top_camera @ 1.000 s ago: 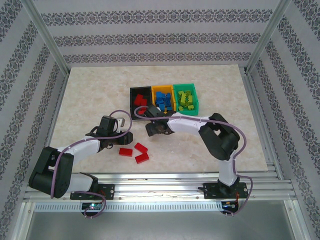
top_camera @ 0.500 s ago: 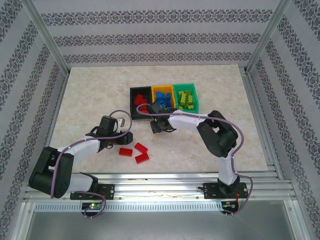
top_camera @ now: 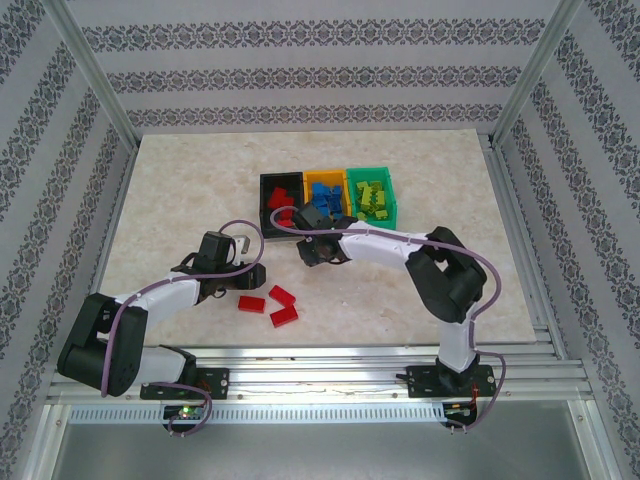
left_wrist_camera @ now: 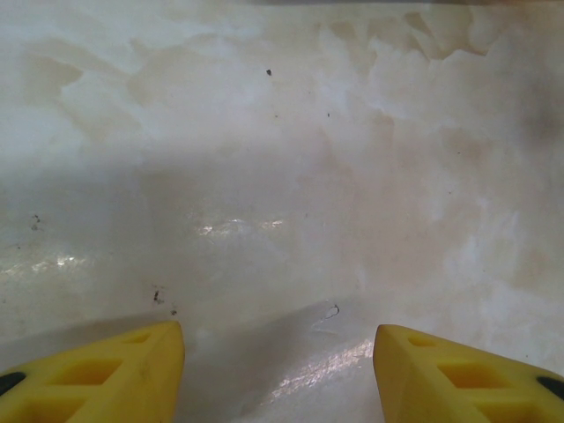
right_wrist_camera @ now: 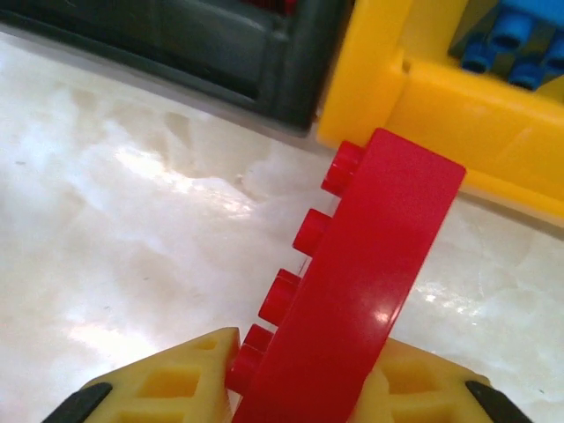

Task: Sort the legos into containers by color
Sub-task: Pick up the lego from the center of the table, then place the lego in the container.

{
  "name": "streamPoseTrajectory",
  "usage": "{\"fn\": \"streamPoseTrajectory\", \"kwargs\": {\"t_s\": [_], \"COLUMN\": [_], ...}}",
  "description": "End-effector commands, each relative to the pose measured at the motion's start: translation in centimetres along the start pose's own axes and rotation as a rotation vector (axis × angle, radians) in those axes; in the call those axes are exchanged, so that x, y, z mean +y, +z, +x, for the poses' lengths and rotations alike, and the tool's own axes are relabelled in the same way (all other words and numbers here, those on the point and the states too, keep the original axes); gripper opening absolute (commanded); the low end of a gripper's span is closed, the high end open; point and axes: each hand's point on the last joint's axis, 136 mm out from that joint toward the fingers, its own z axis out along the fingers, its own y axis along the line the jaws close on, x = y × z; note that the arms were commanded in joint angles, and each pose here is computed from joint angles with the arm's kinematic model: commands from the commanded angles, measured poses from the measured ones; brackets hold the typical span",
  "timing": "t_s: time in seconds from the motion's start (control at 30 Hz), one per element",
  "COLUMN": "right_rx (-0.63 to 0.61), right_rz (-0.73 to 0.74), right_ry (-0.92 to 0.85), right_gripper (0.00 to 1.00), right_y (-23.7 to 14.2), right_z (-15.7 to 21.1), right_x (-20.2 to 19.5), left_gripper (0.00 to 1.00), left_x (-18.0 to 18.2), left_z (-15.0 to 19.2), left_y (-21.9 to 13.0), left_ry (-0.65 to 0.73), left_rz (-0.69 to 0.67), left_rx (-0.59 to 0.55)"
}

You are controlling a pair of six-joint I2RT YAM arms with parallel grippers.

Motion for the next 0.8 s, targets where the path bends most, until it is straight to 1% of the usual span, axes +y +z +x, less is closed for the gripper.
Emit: {"fn": "streamPoseTrajectory", "kwargs": {"t_s": [0.0, 0.07, 0.23, 0.37, 0.43, 0.57, 0.7, 0.77], "right_rx": [-0.052, -0.059, -0.070, -0.091, -0.113, -0.164, -0.194, -0.201], "right_rz": [-0.012, -0.015, -0.031, -0.070, -0.100, -0.156, -0.188, -0.193], "right_ry": [0.012, 0.017, 0.021, 0.025, 0.018, 0.002, 0.009, 0.027], "right_gripper": [0.23, 0.20, 0.16, 0.16, 0.17, 0.19, 0.22, 0.28], "right_y": [-1.9, -2.2, -2.9, -3.9, -4.6, -5.4, -4.5, -3.4], "right_z": [-1.0, -1.1, -1.4, -2.2, -3.3, -7.1, -10.8, -12.5], "right_x": [0.2, 0.1, 0.3, 1.1, 1.9, 3.6, 4.5, 4.5], "left_gripper": [0.59, 0.59, 0.59, 0.59, 0.59, 0.59, 0.59, 0.59], "left_x": [-0.6, -0.6, -0.6, -0.6, -0.7, -0.6, -0.5, -0.4], "left_z": [-1.6, -1.6, -1.6, -1.7, -1.6, -1.7, -1.7, -1.6], "left_y": [-0.4, -0.4, -0.5, -0.5, -0.4, -0.5, -0.5, -0.5], "left_ry": [0.002, 0.001, 0.002, 0.001, 0.002, 0.002, 0.002, 0.002], "left_rz": [0.027, 0.027, 0.027, 0.026, 0.029, 0.028, 0.019, 0.016], "left_rx": [-0.050, -0.052, -0.052, -0.054, -0.053, -0.053, -0.056, -0.056]}}
